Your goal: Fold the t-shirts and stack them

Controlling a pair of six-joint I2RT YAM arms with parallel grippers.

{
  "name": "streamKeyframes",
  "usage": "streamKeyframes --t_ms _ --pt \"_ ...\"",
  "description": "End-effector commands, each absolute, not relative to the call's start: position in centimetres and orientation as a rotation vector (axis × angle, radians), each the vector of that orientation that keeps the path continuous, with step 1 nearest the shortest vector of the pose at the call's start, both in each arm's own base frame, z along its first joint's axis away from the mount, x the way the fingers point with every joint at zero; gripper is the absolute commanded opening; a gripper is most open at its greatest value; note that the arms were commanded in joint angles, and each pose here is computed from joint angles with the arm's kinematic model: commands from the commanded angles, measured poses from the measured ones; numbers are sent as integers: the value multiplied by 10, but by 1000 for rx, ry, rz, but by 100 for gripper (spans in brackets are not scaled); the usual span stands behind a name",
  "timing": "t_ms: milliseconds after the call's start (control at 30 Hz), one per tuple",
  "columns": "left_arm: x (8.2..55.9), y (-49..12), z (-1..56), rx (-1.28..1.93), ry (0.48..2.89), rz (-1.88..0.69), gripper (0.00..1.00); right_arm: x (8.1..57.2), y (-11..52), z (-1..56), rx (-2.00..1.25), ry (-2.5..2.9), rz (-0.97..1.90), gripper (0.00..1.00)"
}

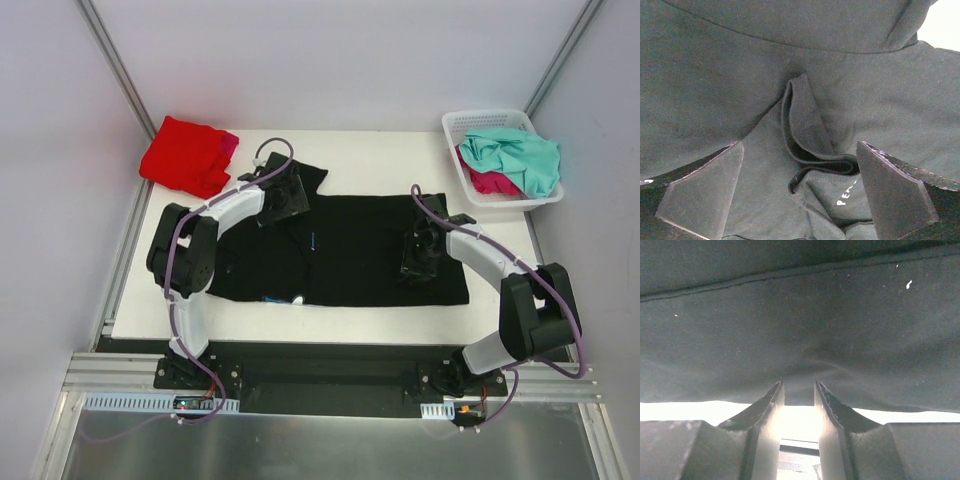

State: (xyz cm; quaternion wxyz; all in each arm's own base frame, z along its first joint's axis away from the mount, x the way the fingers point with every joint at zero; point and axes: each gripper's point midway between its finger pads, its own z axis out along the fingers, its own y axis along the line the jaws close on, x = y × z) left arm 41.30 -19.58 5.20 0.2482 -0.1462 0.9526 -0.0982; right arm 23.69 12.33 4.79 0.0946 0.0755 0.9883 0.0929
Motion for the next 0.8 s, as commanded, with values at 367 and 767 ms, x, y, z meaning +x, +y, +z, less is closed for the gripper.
streamKeyframes --t_ms 367,767 --pt "454 -170 65 -496 2511 -258 87 225 127 43 166 2957 325 33" --pt "462 -179 46 -506 2548 -284 51 224 127 46 149 2957 327 33"
